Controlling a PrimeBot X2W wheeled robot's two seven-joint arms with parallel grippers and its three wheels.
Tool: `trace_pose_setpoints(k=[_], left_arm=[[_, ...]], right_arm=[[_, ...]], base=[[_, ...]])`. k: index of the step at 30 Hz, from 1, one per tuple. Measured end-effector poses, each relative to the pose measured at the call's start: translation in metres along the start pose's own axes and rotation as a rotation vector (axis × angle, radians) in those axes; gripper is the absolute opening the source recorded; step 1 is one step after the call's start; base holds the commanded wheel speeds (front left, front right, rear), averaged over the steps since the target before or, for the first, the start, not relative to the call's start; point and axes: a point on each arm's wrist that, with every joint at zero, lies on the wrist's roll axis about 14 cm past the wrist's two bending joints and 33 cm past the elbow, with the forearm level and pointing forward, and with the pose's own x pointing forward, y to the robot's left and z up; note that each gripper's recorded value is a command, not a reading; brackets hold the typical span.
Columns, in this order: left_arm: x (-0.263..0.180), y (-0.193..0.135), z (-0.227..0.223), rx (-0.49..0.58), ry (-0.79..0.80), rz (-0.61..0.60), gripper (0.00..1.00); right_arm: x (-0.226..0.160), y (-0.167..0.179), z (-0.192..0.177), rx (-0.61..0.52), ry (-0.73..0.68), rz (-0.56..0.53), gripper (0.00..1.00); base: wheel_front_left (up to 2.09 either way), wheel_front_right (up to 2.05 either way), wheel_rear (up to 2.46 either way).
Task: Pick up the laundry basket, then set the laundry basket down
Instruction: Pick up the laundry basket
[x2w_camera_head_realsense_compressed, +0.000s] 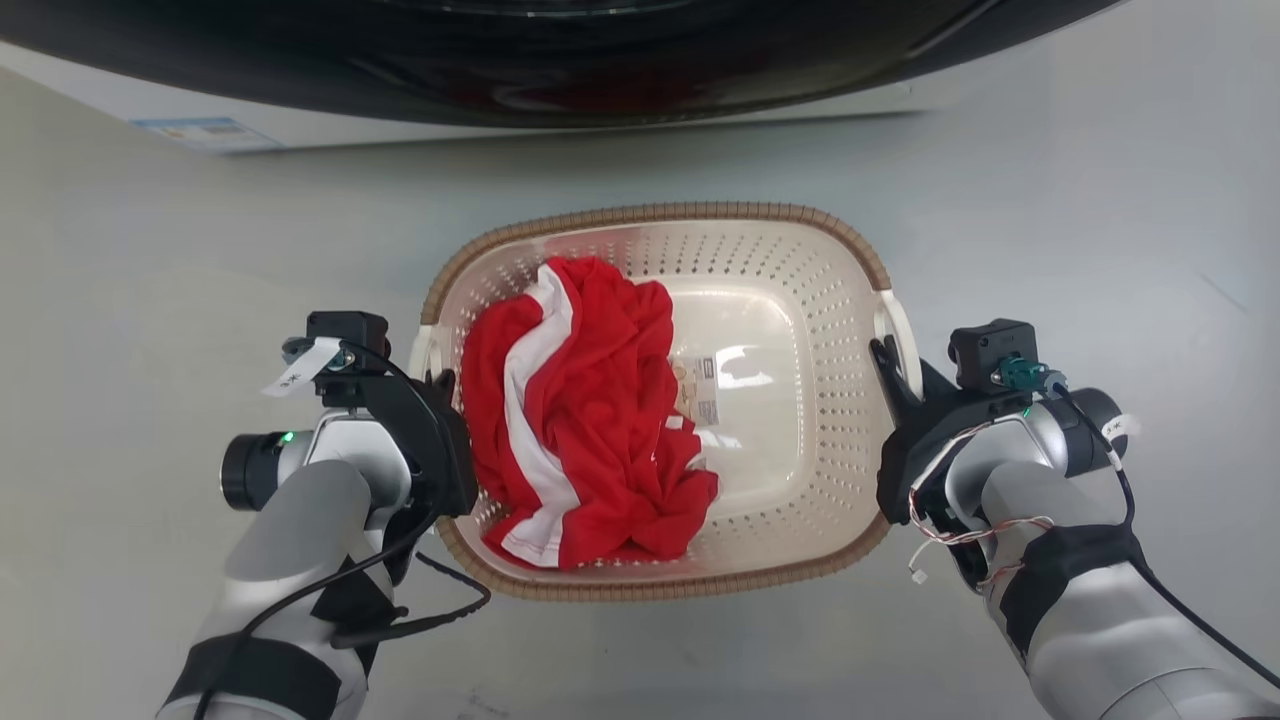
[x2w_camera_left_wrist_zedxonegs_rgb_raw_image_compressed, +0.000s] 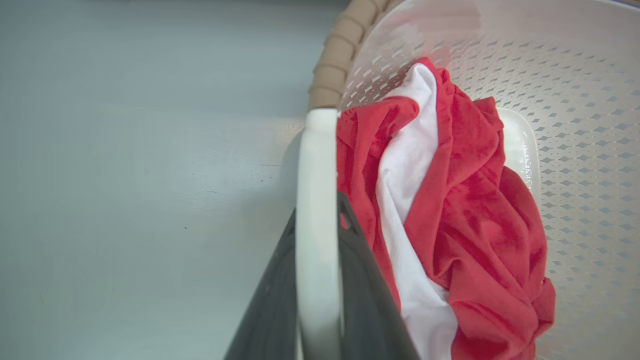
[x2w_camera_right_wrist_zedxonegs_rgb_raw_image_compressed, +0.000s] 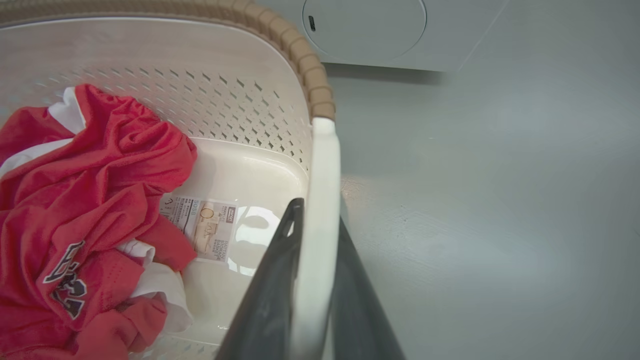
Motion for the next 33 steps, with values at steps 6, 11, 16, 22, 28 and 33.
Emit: trace_pose_setpoints(k=[6,11,16,22,28,33], left_arm=[[-0.024,-0.010,0.004,-0.010,0.005,-0.005,0.00],[-0.042,-0.017,0.007,-0.031,0.002,-0.017,0.00],[-0.060,-0.022,0.004,-0.043,0.007,-0.021,0.00],[-0.080,-0.029,0.004,-0.030,0.012,-0.029,0.00],[-0.100,-0.035,0.000,-0.043,0.016,-0.038,0.00],[-0.116,-0.040,-0.001,-0.041,0.015,-0.046,0.00]], right_arm=[[-0.022,0.000,0.008,0.016,0.031,-0.021,0.00],[-0.039,0.002,0.014,0.021,0.042,-0.028,0.00],[-0.056,0.006,0.020,0.038,0.050,-0.037,0.00],[-0.078,0.011,0.021,0.052,0.067,-0.039,0.00],[-0.098,0.018,0.023,0.069,0.080,-0.040,0.00],[-0.113,0.023,0.026,0.071,0.085,-0.038,0.00]], base=[[0.00,0.00,0.00],[0.00,0.00,0.00],[0.00,0.00,0.00],[0.00,0.00,0.00],[0.00,0.00,0.00],[0.00,0.00,0.00]])
